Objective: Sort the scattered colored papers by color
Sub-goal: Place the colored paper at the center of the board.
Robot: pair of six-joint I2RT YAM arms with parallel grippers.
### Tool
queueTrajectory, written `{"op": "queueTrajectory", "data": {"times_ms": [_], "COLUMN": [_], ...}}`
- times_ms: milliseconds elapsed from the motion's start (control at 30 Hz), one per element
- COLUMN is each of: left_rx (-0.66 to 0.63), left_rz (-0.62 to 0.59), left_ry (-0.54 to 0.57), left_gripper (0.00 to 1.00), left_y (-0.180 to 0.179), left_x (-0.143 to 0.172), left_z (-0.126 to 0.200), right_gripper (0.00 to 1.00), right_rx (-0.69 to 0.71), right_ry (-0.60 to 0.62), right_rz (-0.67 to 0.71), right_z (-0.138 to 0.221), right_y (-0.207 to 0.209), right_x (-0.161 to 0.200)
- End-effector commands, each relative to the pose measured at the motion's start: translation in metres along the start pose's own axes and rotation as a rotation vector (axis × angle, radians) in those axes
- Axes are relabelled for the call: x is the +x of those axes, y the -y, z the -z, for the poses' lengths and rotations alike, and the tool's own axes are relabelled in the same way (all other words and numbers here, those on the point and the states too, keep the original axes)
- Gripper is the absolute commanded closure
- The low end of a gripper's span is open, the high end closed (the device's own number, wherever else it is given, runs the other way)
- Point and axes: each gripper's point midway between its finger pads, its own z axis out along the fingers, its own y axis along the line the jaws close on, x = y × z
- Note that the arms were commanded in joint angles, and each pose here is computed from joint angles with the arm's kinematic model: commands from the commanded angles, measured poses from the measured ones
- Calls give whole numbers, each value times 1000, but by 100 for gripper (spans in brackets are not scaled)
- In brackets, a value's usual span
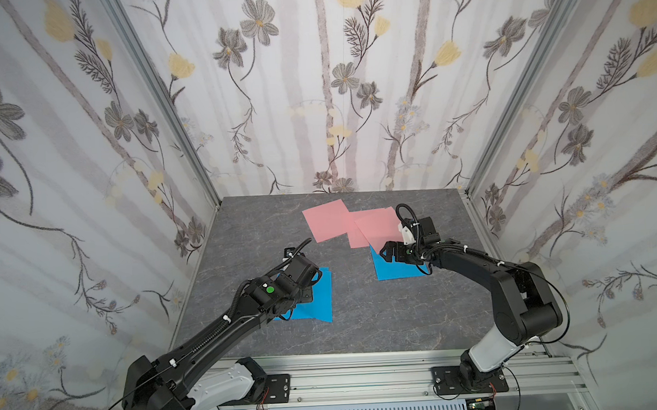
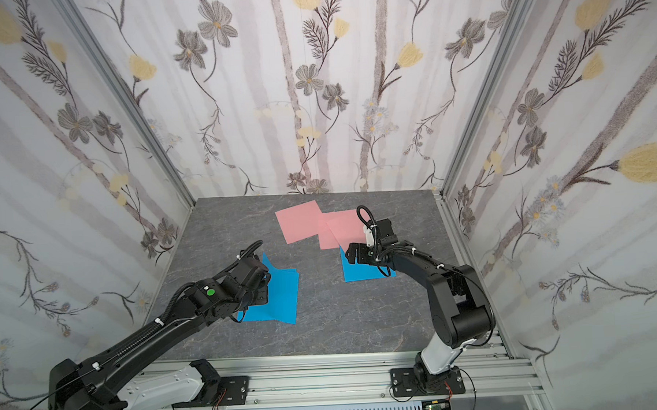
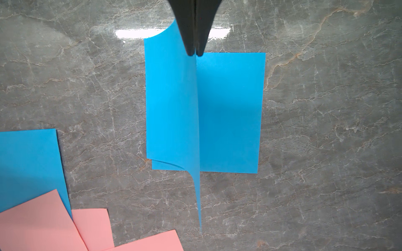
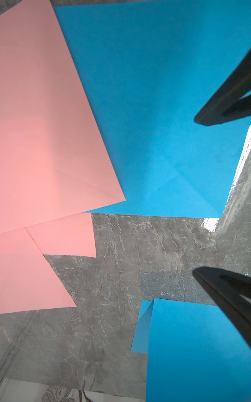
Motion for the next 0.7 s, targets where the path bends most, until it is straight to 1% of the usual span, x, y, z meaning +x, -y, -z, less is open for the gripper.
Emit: {"op": "queueTrajectory", "data": {"times_ms": [0, 400, 667], "left_rx": [-31, -81, -63], "left_rz": [41, 122, 145], "left_ry": [31, 97, 108], "left_gripper": [100, 100, 100], "left_y": [-6, -25, -21], "left_x": [-3, 2, 2], "left_z": [-4, -9, -17], "right_gripper": [0, 0, 0], "right_rx": [-22, -26, -32], "right_ry": [1, -13, -23], "right_rz": [-6, -2, 0], "right_z": [-1, -7, -12], "right_y": [-5, -7, -11], "right_x": [-2, 0, 0]}}
